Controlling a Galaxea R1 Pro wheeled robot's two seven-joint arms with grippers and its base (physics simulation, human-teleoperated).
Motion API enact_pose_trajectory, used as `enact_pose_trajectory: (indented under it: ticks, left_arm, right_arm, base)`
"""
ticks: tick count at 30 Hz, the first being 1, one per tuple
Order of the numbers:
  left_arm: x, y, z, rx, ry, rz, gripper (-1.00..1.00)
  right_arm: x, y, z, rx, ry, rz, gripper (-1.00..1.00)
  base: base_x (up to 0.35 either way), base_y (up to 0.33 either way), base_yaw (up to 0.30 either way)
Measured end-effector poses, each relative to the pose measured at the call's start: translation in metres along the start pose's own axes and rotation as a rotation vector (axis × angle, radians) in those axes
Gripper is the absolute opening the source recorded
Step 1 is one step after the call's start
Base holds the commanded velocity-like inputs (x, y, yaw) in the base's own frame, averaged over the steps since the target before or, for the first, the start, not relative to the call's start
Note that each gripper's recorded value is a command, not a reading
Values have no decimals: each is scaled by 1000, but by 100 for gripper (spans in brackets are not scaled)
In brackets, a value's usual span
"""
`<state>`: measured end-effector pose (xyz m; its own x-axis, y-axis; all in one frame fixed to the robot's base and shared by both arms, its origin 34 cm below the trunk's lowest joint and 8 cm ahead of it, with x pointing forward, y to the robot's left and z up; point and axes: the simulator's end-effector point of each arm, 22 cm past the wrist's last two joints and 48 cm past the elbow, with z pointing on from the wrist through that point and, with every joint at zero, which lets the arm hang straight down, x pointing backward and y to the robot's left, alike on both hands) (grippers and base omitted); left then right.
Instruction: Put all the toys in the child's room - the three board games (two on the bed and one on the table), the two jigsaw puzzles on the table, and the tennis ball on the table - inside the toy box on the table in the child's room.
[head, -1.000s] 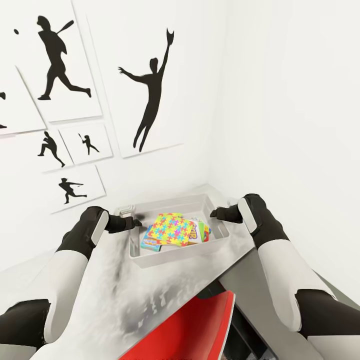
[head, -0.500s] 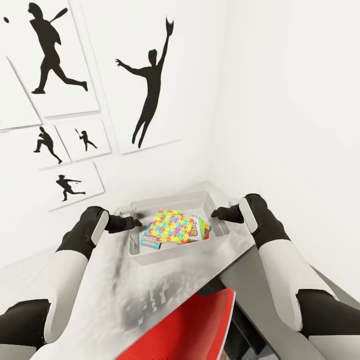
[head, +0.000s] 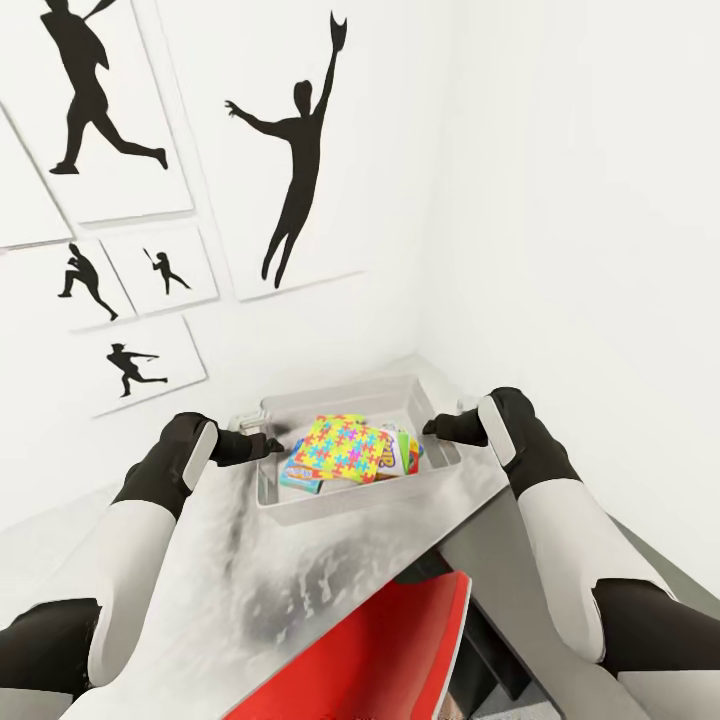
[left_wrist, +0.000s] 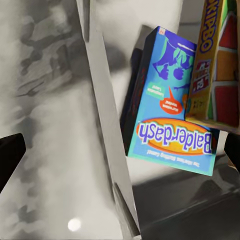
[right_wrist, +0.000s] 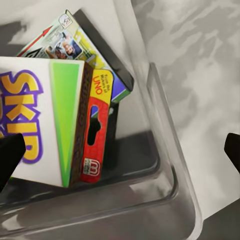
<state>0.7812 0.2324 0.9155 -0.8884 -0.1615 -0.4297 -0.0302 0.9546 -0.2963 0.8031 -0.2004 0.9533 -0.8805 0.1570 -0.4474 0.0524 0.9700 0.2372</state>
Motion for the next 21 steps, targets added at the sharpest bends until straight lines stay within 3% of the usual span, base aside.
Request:
enact_pose_trajectory:
  ticks: [21]
  left_arm:
    - [13,7,18,-6,33,-8,100]
  right_arm:
    - [12,-7,19,7,32,8,100]
  base:
    - [0,0,0]
